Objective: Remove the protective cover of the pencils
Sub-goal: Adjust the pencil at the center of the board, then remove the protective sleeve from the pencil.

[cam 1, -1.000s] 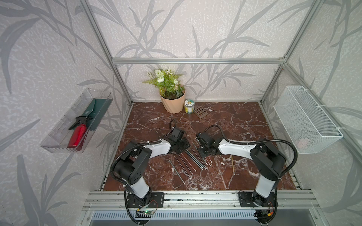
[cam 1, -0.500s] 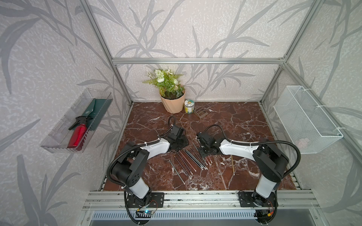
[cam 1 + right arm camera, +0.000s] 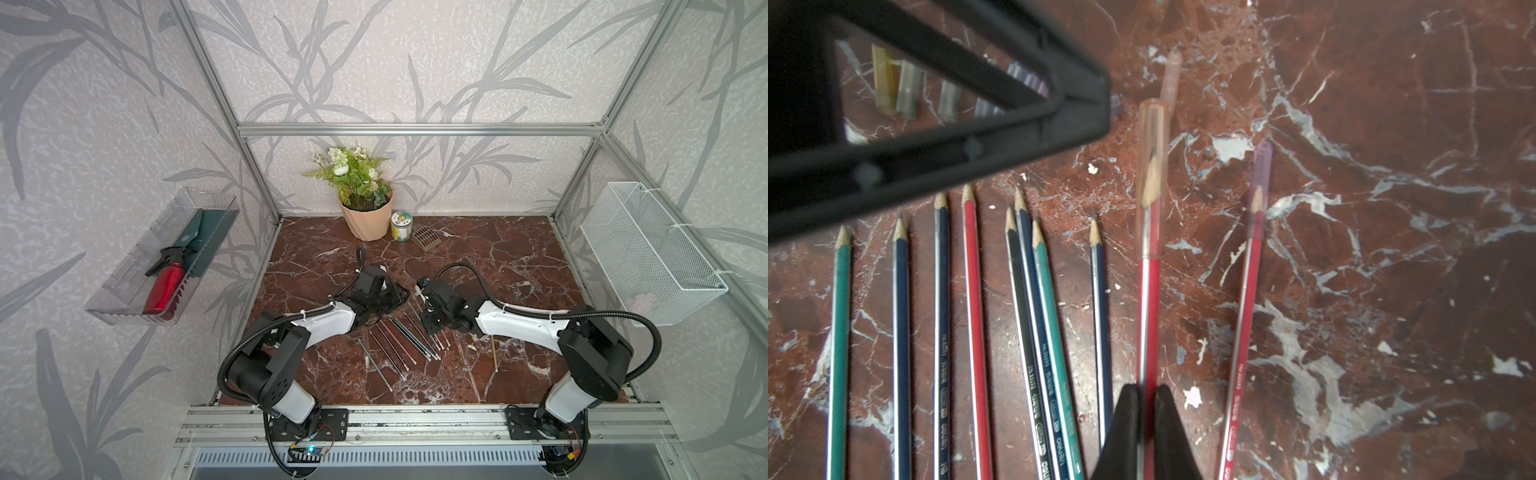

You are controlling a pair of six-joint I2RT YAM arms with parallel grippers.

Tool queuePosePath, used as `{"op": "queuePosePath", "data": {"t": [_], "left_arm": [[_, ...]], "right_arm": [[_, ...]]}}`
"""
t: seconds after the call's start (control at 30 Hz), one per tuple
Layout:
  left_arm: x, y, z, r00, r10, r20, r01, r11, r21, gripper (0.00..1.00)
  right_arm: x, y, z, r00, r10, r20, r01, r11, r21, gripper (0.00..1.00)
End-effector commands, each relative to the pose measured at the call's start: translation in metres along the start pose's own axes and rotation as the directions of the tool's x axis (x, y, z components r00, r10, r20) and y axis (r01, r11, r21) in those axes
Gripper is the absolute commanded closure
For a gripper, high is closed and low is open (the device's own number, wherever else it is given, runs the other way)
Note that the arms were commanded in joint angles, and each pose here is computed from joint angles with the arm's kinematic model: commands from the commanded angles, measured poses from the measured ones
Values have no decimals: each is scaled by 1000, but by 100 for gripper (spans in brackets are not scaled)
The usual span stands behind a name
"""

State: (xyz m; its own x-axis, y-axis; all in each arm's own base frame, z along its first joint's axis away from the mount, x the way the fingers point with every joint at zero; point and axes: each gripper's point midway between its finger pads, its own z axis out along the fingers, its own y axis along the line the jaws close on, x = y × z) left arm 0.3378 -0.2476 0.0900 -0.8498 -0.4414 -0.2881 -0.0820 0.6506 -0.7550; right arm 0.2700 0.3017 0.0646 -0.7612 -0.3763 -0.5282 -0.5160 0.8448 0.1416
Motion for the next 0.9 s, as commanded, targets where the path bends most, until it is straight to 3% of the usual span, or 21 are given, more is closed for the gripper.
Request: {"op": "queuePosePath", "data": {"t": [0.0,0.5,0.87], "left_arm": [[0,-10,3,1000,-4,1,4,999,47,57],[6,-10,19,999,-18,-43,20,998,52,58],[9,-11,21,998,-31,-49,34,998,60,81]], "right_arm": [[-9,7,-10,999,-13,42,14,999,-32,100],[-12,18,-12,998,-18,55,22,998,-60,100],[-13,23,-10,998,-24,56,28,997,-67,100]]}}
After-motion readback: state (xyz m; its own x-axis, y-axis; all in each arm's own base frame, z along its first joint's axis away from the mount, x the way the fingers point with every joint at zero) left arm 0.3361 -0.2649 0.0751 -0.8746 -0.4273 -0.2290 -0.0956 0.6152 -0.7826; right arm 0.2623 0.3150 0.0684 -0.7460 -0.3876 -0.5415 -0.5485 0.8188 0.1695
